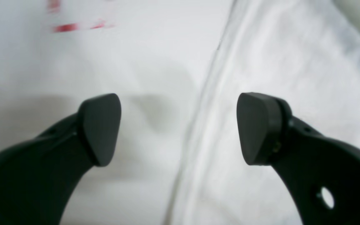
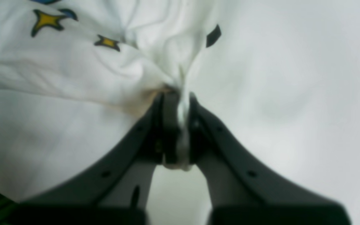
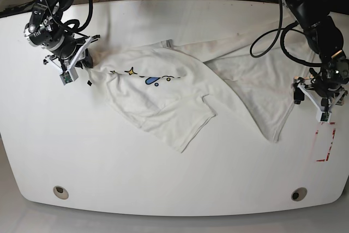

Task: Fold the T-shirt properly
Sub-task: 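Regrasp the shirt's hem corner with the left gripper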

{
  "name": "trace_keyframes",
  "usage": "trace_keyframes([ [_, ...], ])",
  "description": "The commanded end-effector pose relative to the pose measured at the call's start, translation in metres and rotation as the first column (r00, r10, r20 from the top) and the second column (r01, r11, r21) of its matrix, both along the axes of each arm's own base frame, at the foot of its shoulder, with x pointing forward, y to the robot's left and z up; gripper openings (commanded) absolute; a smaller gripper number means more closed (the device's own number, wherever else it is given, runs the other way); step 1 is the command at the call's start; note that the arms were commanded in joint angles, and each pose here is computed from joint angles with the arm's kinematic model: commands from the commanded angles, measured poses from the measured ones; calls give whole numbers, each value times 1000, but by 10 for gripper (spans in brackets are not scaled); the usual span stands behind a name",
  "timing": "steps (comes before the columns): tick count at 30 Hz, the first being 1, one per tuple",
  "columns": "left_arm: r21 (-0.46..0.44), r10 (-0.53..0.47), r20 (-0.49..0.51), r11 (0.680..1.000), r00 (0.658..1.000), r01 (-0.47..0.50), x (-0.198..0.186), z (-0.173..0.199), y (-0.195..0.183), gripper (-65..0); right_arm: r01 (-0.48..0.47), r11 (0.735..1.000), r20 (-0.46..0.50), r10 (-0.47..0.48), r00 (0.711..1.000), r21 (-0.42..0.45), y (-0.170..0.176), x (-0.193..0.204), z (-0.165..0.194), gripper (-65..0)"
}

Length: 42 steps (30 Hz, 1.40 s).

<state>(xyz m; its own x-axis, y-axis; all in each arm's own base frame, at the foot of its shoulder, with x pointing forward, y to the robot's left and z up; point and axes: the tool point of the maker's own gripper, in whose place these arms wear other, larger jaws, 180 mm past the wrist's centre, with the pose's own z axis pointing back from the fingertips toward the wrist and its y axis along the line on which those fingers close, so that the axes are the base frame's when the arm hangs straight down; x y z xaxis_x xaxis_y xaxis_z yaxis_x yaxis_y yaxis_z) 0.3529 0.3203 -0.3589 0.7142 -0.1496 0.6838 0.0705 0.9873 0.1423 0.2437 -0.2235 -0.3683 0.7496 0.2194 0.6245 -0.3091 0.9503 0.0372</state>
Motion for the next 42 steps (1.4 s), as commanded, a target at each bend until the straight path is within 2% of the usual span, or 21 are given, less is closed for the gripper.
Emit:
trace_keyframes([
  [1,-22,-17,29,1000,999,17,12,2,-1,-114,-6,1000,49,6,999,-4,-2,8,12,-650],
  [9,-131,-14,-21,991,1000,11,25,-24,-13,-114,-8,1000,50,8,999,-1,-1,8,12,-650],
  [13,-182,-13,2,983,1000,14,35,-30,-22,-114,-5,1000,50,4,999,11,3,8,10,-650],
  [17,-243,-13,-7,970,1000,11,43,-42,-31,-114,-4,1000,50,3,999,16,4,8,10,-650],
  [21,-323,-58,26,944,998,64,52,-37,-48,-114,-7,1000,49,6,999,18,5,8,10,-650],
  [27,-361,-50,51,930,997,65,57,-32,-53,-114,-8,1000,50,8,999,18,6,8,10,-650],
  [31,-377,-111,18,920,994,109,65,-41,-75,-114,-8,1000,50,8,999,18,6,8,10,-650],
  [39,-477,-101,-16,875,995,81,71,-61,-95,-115,-8,1000,50,8,999,18,6,8,10,-650],
  [42,-478,-98,-5,874,995,84,75,-57,-95,-117,-8,1000,50,8,999,18,6,8,10,-650],
])
